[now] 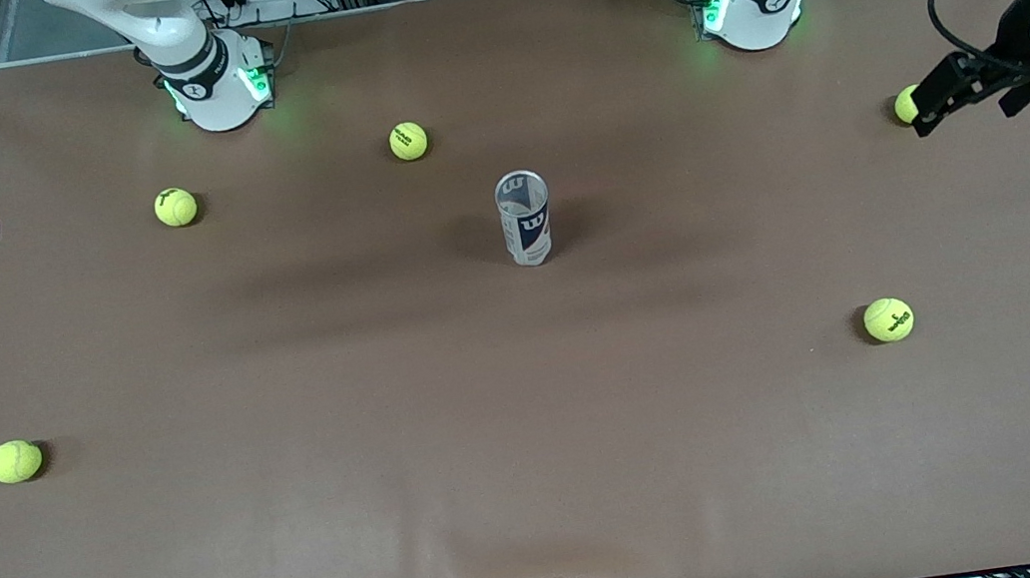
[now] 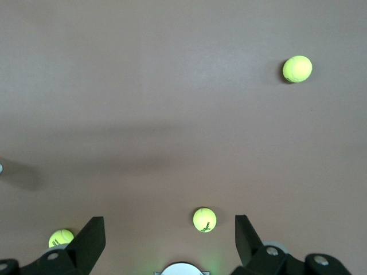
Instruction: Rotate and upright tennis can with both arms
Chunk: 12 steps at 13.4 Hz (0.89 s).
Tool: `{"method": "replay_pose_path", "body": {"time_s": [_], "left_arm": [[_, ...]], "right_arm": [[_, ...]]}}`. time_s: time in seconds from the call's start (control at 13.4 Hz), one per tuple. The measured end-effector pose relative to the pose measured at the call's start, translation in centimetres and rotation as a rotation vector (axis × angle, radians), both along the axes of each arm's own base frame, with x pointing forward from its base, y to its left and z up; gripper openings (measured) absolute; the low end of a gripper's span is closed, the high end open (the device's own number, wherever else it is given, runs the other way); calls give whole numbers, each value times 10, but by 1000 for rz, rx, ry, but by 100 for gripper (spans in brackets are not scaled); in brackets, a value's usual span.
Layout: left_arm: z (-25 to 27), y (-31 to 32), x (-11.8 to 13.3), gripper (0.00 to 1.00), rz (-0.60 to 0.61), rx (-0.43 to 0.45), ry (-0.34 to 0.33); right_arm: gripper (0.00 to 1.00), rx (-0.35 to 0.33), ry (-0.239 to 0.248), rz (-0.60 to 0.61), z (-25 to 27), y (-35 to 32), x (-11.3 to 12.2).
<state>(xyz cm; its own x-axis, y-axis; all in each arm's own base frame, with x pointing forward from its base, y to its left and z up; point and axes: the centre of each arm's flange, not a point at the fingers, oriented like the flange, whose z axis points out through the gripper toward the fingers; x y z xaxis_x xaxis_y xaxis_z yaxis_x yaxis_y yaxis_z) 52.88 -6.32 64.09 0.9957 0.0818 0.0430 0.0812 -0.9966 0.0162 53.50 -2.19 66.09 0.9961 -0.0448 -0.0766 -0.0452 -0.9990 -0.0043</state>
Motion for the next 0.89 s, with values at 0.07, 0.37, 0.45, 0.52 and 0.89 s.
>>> {"method": "replay_pose_path", "body": {"time_s": [0.07,0.37,0.45,0.52,0.89], "left_arm": [[4,0,-3,100,-4,1,-8],[8,2,-5,100,-33,9,-22],[8,4,-5,100,-34,11,-24],[8,5,-4,100,-33,13,-24],[9,8,-4,100,-32,35,-27]], "right_arm": [[100,-2,-2,-27,0,0,0],[100,-4,-3,-53,0,2,0],[100,-5,-3,-55,0,2,0],[100,-5,-3,-56,0,2,0],[100,-5,-3,-57,0,2,0]]}}
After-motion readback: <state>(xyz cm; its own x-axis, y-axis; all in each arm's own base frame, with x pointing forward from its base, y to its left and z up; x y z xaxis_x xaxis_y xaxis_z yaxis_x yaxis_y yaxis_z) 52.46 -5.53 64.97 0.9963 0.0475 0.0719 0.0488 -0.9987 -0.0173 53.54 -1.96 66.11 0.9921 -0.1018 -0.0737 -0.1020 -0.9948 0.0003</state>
